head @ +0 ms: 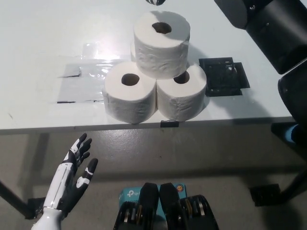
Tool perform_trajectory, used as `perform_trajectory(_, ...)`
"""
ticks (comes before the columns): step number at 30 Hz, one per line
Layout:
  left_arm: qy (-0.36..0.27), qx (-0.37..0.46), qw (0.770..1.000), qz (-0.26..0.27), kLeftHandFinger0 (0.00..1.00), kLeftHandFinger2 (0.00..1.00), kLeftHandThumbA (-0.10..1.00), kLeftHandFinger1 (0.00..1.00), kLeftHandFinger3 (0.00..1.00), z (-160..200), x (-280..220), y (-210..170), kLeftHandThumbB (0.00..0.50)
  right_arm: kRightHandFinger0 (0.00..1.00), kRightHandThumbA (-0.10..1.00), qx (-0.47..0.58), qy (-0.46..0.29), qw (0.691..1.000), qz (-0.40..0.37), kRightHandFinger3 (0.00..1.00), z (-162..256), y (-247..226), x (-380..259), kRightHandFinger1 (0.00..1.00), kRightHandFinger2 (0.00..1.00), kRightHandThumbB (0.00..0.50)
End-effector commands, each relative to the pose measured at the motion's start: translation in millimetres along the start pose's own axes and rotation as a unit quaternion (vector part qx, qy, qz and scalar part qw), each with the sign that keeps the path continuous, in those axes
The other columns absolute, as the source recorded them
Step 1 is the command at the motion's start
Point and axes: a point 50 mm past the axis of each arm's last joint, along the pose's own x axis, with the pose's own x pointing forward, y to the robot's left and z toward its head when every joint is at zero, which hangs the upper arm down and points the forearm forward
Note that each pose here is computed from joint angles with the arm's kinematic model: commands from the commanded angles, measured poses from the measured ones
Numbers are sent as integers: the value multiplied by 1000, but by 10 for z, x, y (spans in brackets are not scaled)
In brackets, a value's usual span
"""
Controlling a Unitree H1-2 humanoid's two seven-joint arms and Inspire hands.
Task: A few rolls of toilet paper are kept infront of the robot and the robot uses its right hand to lift one of the rolls and and places it on top of the other rolls to stack it.
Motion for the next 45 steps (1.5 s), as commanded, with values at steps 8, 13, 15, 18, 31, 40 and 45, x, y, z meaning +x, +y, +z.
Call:
perform_trajectory(8, -43, 4, 999, -11, 1000, 1000, 905, 1000, 1000, 152, 154, 53, 312, 1000, 1000, 103, -25, 927, -361, 1000, -856, -677, -2416, 1000, 1000, 337)
perform_trajectory(13, -44, -3, 999, -9, 1000, 1000, 1000, 1000, 1000, 182, 267, 48, 339, 1000, 1000, 155, -54, 829, -534, 1000, -802, 74, -3563, 1000, 1000, 324)
perform_trajectory(15, -44, -10, 999, -7, 1000, 1000, 1000, 1000, 1000, 184, 298, 37, 270, 1000, 1000, 163, -54, 801, -574, 1000, -640, 340, -3759, 1000, 1000, 349)
perform_trajectory(18, -45, -13, 999, -9, 1000, 1000, 1000, 1000, 1000, 191, 321, 22, 213, 1000, 1000, 201, -78, 746, -630, 1000, -280, 995, -3878, 1000, 1000, 325)
perform_trajectory(31, -59, -23, 998, -12, 1000, 1000, 1000, 1000, 1000, 251, 579, -17, 380, 1000, 1000, 375, -157, 651, -641, 1000, 617, 2642, -3443, 1000, 1000, 233)
perform_trajectory(40, -55, -22, 998, -17, 1000, 1000, 1000, 1000, 1000, 219, 491, -17, 310, 1000, 1000, 580, 2, 653, -487, 1000, 728, 4273, -2244, 1000, 1000, 214)
perform_trajectory(45, -52, -26, 998, -11, 1000, 1000, 1000, 1000, 1000, 226, 506, -15, 313, 1000, 1000, 625, 22, 643, -442, 1000, 803, 4612, -1920, 1000, 1000, 212)
